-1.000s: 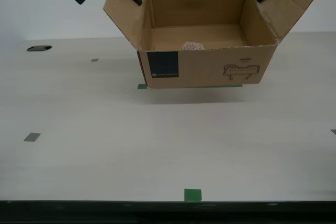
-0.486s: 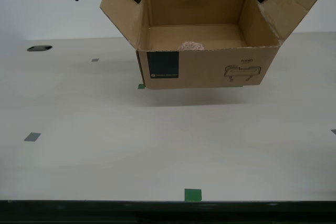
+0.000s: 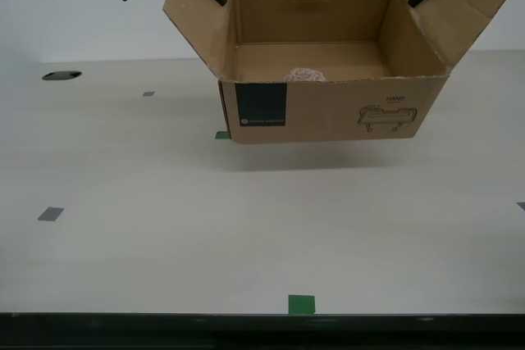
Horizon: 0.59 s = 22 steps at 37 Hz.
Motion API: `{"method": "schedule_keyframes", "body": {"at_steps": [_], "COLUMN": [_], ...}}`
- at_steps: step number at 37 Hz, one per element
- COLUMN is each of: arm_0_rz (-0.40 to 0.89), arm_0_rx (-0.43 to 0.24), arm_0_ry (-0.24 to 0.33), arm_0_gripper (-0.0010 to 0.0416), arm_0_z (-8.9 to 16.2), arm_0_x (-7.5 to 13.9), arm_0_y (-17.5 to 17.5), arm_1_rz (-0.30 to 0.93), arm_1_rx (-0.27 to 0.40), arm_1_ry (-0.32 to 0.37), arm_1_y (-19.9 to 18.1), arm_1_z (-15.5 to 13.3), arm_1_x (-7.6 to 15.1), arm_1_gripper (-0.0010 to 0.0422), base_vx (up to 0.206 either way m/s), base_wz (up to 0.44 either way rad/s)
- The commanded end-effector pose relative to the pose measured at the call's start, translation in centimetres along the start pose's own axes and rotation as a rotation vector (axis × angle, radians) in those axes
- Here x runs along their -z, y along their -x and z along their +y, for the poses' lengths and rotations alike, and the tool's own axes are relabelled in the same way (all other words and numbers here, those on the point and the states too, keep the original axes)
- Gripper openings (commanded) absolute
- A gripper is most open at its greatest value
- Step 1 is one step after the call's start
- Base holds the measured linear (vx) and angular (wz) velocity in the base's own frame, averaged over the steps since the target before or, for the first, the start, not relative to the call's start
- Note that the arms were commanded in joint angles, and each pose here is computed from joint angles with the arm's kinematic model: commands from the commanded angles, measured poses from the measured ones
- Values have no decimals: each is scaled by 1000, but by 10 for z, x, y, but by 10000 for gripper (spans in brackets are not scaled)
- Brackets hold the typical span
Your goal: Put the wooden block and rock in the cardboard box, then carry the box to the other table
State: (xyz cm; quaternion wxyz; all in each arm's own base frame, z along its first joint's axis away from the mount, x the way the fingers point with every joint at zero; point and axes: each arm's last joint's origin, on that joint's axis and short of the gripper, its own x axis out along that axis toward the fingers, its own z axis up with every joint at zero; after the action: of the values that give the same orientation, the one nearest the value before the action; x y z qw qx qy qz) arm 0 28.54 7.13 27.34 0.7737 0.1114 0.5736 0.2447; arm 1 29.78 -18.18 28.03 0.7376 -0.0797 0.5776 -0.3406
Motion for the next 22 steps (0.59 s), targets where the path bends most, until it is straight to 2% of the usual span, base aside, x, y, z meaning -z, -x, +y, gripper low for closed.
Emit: {"method": "schedule_keyframes", "body": {"at_steps": [1, 6, 9, 15, 22], "arm_0_rz": [0, 9, 12, 9, 12], "arm_0_rx": [-14, -13, -13, -13, -13], "arm_0_ry": [1, -4, -5, 16, 14], "arm_0_gripper": [-1, -1, -1, -1, -1], "arm_0_z": [1, 1, 1, 1, 1], "arm_0_x": [0, 1, 1, 1, 1], "arm_0_y": [0, 0, 0, 0, 0], "arm_1_rz": [-1, 5, 10, 10, 0], "arm_1_rx": [23, 23, 22, 19, -29], "arm_1_ry": [-17, -14, 10, 21, 24], "arm_1_y": [0, -1, -1, -1, -1], "arm_1_z": [-4, -5, -5, -5, -4], "arm_1_x": [0, 1, 1, 1, 1], "arm_1_gripper": [-1, -1, -1, -1, -1], "base_vx": [0, 0, -9, -63, -89], "base_wz": [0, 0, 5, -3, -6]}}
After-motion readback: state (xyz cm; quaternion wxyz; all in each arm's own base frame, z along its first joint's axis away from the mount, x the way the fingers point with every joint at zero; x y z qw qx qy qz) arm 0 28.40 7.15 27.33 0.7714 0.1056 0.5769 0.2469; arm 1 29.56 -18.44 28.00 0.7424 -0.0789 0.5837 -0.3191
